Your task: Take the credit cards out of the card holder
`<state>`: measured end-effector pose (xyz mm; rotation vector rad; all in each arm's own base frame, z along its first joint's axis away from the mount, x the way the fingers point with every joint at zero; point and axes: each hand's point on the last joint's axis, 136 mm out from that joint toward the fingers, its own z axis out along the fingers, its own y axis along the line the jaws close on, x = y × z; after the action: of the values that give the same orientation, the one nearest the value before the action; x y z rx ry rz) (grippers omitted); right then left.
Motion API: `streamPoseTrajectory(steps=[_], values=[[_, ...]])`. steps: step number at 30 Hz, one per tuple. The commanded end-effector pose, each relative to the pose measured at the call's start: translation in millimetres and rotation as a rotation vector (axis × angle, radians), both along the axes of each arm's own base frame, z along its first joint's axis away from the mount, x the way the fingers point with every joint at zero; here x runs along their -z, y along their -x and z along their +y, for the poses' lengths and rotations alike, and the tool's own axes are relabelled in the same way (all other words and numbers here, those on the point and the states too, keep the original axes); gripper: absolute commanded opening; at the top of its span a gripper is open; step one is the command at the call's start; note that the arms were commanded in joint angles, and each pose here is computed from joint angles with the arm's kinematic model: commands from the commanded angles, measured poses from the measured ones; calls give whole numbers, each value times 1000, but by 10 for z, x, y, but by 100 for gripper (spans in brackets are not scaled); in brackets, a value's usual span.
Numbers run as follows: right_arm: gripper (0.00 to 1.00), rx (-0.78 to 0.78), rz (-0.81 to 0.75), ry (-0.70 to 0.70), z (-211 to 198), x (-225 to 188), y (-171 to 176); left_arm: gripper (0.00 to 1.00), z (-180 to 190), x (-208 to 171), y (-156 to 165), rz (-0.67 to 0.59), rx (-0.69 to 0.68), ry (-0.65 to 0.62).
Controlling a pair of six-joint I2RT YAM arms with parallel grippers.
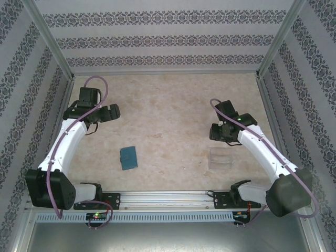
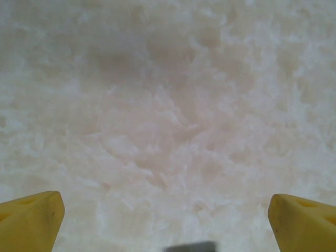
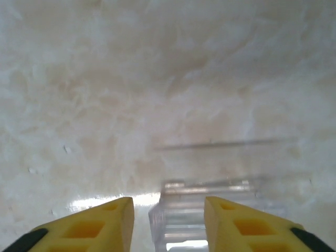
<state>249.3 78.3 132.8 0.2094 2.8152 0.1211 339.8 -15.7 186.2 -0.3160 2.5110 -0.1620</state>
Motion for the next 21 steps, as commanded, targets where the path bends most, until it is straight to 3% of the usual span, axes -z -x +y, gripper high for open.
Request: streamPoseTrajectory(steps=[1, 21], values=[[33, 23, 100, 16, 8, 81, 249, 100, -78, 231, 174, 99, 52, 5], [22, -42, 267, 48, 231, 572, 484, 100, -38, 326, 235, 131, 57, -18]])
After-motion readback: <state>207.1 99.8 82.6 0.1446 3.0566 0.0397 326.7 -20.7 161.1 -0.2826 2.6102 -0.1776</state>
